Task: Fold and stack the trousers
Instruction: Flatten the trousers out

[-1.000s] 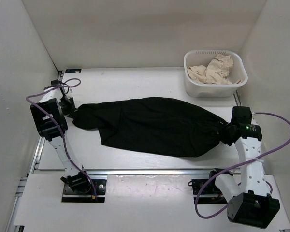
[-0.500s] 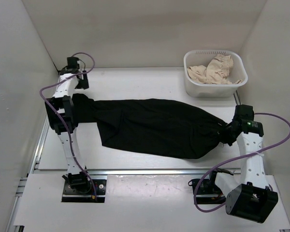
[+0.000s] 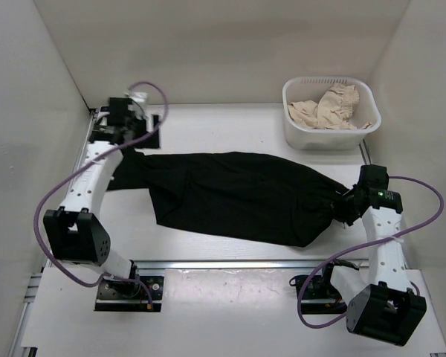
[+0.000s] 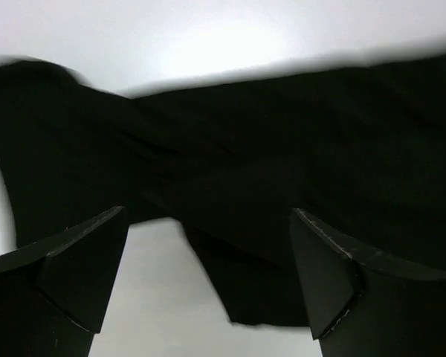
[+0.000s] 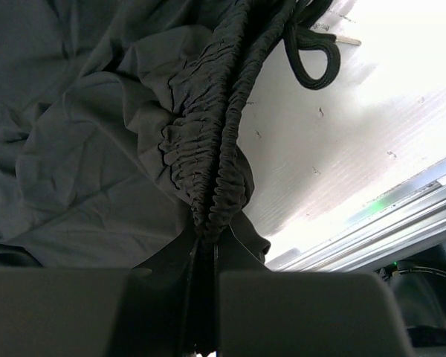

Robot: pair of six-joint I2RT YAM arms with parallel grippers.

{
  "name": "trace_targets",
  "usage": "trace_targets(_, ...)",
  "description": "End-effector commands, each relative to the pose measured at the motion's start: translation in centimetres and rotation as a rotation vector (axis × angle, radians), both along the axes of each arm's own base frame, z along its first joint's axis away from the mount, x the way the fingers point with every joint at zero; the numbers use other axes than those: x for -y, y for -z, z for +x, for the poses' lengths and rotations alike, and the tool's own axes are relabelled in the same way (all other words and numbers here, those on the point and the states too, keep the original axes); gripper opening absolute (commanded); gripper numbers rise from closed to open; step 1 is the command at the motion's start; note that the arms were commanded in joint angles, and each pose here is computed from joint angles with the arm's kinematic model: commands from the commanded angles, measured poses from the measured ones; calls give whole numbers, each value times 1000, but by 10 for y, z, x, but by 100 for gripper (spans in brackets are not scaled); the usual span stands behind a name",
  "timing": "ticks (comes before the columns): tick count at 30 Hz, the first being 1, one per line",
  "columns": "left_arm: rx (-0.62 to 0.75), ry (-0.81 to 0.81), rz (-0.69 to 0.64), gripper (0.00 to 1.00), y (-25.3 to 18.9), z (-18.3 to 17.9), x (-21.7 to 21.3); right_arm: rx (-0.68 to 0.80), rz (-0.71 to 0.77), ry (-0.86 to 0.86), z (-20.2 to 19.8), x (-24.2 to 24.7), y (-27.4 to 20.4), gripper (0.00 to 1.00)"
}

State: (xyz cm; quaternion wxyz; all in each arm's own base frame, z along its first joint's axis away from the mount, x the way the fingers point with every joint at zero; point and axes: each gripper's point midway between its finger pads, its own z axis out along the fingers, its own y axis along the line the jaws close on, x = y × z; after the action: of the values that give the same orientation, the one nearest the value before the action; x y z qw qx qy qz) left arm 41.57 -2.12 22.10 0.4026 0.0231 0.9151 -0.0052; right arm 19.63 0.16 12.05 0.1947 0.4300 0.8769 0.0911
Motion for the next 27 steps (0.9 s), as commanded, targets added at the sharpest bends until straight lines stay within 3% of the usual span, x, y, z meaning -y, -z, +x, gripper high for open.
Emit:
trace_targets(1,-361,168,-44,100,99,-62,53,36,15,-6,7,-2,-1,0)
trace_targets(6,-451,265,-32,100,132,-85,84,36,15,-6,7,-2,-1,0)
trace_targets(11,-447,290,8,99,144,-80,96,14,12,-2,0,-2,5,0)
trace_targets(18,-535,237,125,66,185,-84,79,-1,-14,10,-7,2,10,0)
trace_targets(19,-524,220,118,49,186,-77,75,-1,-14,10,-7,2,10,0)
trace_targets(22,-438,185,16,14,155,-53,64,18,-22,2,-3,3,4,0)
trace_targets(27,-232,19,-36,14,77,-29,1,16,-62,-3,-6,9,-2,0)
